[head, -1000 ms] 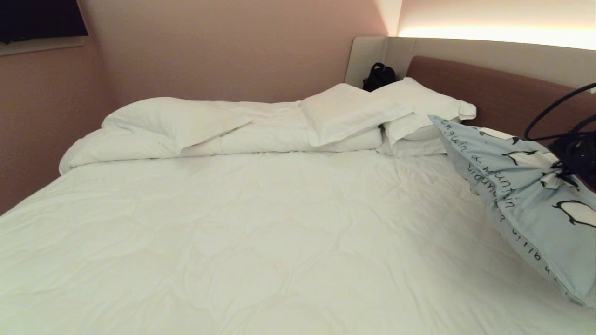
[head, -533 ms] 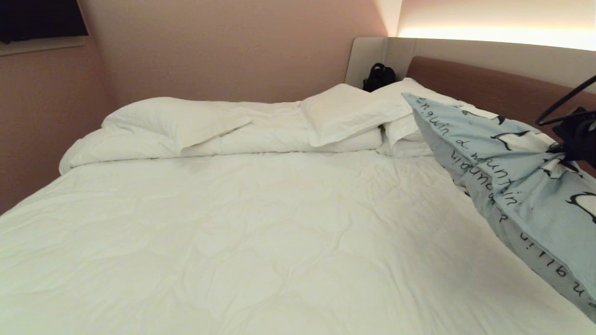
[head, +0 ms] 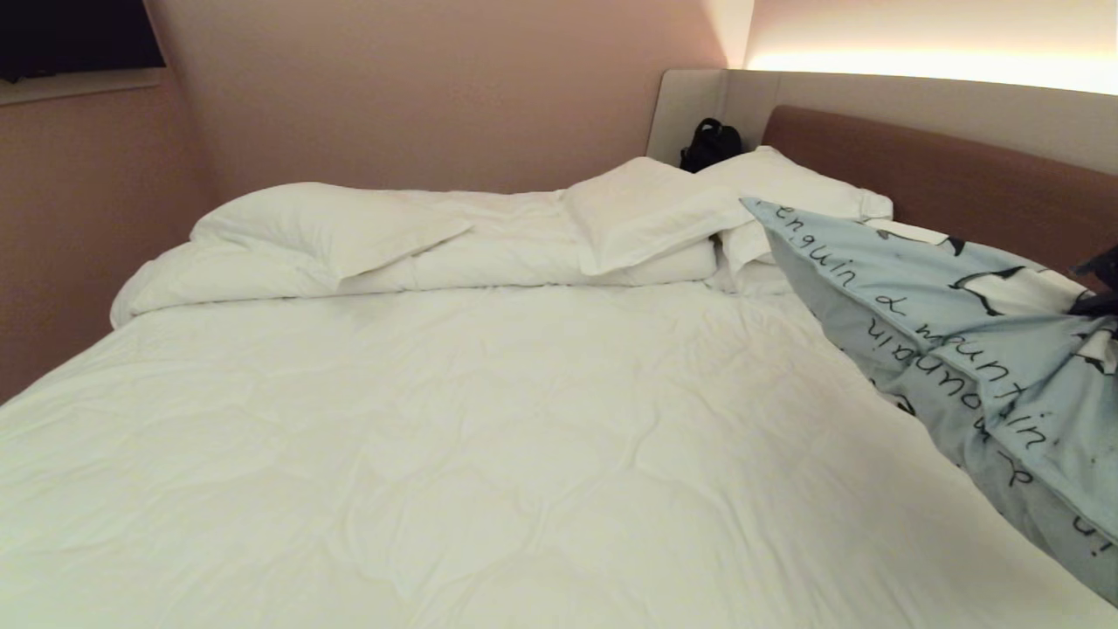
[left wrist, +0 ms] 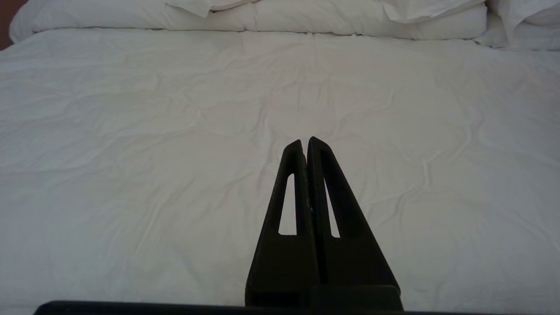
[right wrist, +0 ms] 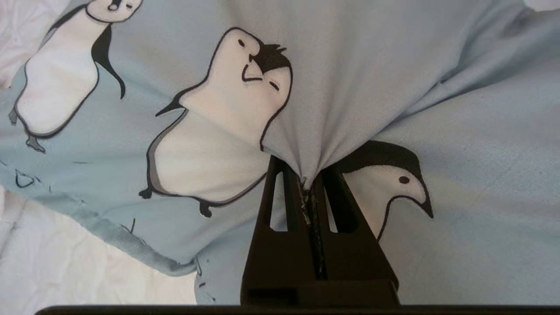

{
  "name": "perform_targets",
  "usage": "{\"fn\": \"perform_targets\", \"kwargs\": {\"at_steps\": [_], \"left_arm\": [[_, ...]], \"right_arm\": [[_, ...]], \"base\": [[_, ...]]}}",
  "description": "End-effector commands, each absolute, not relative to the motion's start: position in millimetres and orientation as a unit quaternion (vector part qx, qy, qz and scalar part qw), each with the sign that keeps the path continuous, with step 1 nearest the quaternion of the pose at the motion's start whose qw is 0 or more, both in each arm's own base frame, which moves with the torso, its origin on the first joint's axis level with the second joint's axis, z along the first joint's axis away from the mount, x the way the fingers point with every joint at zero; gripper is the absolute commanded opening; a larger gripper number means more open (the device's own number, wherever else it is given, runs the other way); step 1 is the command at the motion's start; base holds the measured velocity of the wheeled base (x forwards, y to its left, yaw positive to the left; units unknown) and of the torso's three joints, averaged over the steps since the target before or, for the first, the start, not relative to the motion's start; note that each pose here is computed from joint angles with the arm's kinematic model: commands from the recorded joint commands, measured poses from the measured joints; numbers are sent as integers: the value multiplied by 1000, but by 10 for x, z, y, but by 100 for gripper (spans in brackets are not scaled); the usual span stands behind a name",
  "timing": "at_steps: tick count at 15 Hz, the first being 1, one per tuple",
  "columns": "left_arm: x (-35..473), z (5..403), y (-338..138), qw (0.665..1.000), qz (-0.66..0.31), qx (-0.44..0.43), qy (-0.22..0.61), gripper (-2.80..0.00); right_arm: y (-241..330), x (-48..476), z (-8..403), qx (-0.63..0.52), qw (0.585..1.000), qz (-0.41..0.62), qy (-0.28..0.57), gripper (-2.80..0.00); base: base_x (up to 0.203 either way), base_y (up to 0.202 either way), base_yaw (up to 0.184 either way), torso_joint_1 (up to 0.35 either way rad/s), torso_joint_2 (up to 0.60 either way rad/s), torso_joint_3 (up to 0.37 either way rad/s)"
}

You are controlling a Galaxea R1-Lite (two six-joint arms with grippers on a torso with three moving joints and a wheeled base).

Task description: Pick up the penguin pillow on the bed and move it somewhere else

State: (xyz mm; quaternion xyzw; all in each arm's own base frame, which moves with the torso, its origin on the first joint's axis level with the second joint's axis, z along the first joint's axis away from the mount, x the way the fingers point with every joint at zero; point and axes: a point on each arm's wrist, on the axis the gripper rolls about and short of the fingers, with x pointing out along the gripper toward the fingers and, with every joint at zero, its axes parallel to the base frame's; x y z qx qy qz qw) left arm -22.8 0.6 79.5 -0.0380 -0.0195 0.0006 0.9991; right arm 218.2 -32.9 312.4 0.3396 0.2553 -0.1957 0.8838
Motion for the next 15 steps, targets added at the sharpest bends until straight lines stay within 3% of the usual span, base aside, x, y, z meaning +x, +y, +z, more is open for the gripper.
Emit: {"fn": "perform_targets", "kwargs": {"at_steps": [1,15], "left_arm": [[-229,796,6,999,2,-39,-20,-280],[-229,795,6,999,1,-39,-20,-280]], "right_arm": [[-312,2058,3135,330,889,-192,253,-280],[-301,1982,3164,315,897,-185,248,-280]], "base": [[0,0,0,0,0,0],[0,0,0,0,0,0]]}}
